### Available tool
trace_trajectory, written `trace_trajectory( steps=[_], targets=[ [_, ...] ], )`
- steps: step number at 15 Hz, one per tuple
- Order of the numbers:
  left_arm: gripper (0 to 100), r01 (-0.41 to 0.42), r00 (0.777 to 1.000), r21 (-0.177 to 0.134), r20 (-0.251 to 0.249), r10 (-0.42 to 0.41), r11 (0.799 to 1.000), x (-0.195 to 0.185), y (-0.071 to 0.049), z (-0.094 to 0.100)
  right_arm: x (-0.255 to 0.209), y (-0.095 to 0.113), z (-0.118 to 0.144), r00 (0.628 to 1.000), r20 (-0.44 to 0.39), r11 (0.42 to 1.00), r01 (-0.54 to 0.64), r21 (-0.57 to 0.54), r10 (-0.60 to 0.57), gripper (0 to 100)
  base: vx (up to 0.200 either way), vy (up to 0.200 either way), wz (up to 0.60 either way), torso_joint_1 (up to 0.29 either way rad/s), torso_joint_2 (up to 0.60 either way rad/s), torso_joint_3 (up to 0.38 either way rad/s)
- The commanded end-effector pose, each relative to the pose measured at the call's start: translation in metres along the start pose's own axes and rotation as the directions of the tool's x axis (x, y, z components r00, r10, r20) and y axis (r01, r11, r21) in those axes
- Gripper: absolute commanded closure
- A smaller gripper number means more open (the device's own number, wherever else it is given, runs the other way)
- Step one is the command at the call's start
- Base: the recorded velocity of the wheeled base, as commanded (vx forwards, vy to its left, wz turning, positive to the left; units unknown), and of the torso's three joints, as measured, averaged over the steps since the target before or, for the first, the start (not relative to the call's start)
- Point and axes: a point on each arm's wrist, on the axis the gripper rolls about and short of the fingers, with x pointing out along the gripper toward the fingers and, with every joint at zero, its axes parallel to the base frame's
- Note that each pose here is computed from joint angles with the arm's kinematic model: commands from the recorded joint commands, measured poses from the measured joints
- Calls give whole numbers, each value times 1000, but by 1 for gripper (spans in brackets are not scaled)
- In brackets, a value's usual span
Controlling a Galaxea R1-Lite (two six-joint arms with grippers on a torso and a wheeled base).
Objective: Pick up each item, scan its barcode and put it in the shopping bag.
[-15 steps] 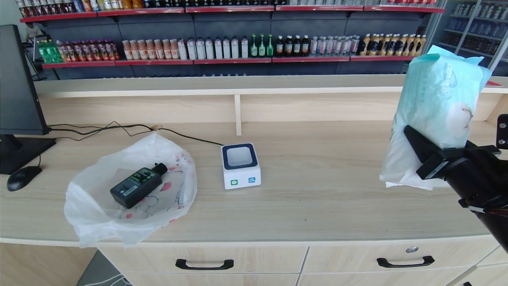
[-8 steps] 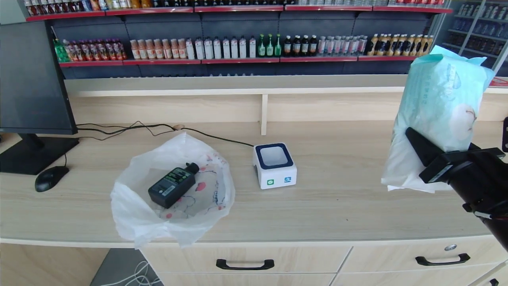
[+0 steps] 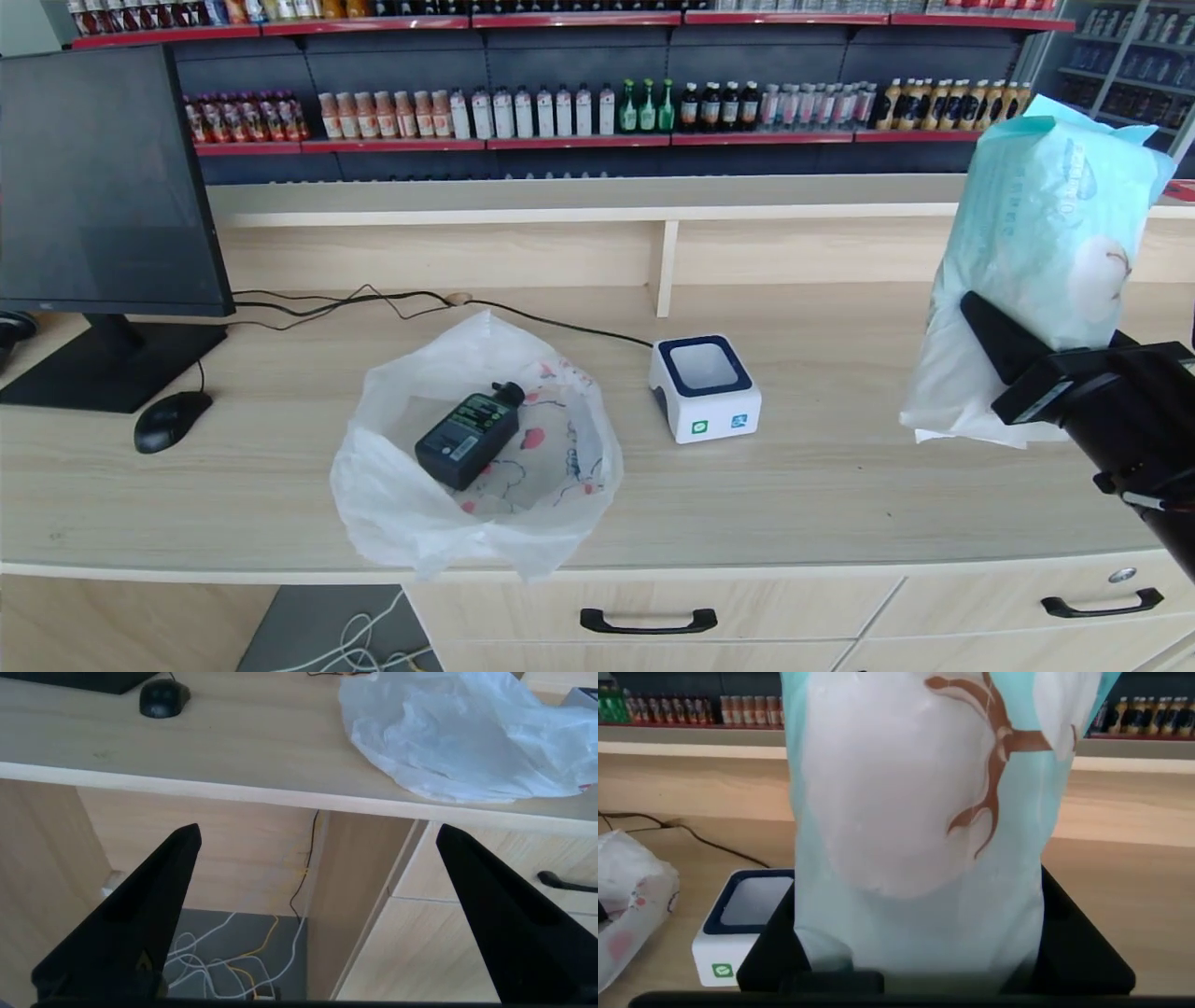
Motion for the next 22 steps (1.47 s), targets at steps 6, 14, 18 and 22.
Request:
trace_trajectory(
  steps=[6,14,18,22],
  targets=[
    [0,-1,1000,-2,3,1,1000,0,0,0,17,17,-3,998,9,998,-59,32,59,100,0,0,300,2,3,1],
    [0,-1,1000,-2,3,1,1000,0,0,0,33,19,-22,998,-41,998,-54,29,55,100,0,0,225,3,0,1],
    [0,0,1000,-3,3,0,1000,0,0,0,44,15,-41,995,-93,1000,-28,14,29,100,0,0,0,0,0,0],
    [0,-1,1000,-3,3,1,1000,0,0,0,53,11,-52,993,-115,1000,-7,5,8,100,0,0,0,0,0,0]
  ],
)
